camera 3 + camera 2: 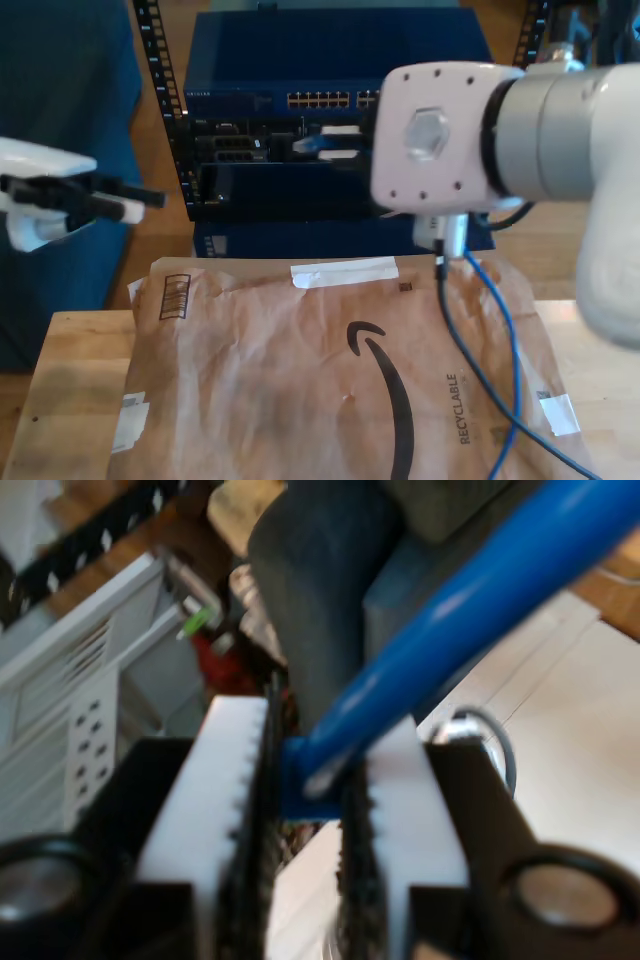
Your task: Grab the cable and plug it in
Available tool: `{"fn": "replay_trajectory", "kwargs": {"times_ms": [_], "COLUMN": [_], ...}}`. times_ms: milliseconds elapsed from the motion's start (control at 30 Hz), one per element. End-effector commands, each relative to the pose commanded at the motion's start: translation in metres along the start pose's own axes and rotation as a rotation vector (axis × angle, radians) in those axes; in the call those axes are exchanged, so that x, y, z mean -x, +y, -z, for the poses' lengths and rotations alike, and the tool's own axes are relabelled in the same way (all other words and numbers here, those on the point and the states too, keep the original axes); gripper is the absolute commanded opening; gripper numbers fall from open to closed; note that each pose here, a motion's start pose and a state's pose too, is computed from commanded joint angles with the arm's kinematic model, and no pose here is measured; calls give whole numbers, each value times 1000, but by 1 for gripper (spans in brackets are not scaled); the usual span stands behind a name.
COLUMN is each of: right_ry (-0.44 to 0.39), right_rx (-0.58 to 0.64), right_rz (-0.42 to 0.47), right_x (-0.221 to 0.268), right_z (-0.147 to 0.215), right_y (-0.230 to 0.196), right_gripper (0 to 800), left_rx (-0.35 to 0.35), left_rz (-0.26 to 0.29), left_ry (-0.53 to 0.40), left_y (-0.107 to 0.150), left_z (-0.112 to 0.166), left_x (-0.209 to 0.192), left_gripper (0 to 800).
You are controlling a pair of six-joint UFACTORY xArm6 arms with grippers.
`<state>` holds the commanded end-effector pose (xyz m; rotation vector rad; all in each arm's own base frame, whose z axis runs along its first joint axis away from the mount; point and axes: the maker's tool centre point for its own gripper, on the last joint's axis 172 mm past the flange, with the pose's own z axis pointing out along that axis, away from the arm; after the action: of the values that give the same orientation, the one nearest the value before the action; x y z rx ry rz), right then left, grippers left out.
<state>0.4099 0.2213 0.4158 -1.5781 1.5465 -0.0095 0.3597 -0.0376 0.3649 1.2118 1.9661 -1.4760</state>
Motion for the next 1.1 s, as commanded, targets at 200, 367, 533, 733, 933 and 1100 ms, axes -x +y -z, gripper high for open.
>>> {"fn": "replay_trajectory", "kwargs": {"times_ms": [200,367,533,733,933,1100], "right_ry": [89,149,247,367,390,423], "right_rx": [116,218,245,356,415,423], "right_rz": [-168,-287,-353,-439,-480,-486], "right_x": [-53,-87,-110,-135,-142,-151], "right_z": [9,19,27,16,8,6], "right_y": [9,22,27,47,58,61], "right_gripper": [0,0,0,0,0,0], "left_rx": [50,84,54,66,48,96], "left_rz": [-8,-87,-150,-147,-195,-250], "left_ry": [235,395,480,517,625,585], "left_y": [-4,-26,-52,-78,-105,-127], "left_z": [35,69,100,128,136,117], "left_x": [-75,-119,-181,-273,-350,-395], "left_gripper": [797,797,798,798,798,798]}}
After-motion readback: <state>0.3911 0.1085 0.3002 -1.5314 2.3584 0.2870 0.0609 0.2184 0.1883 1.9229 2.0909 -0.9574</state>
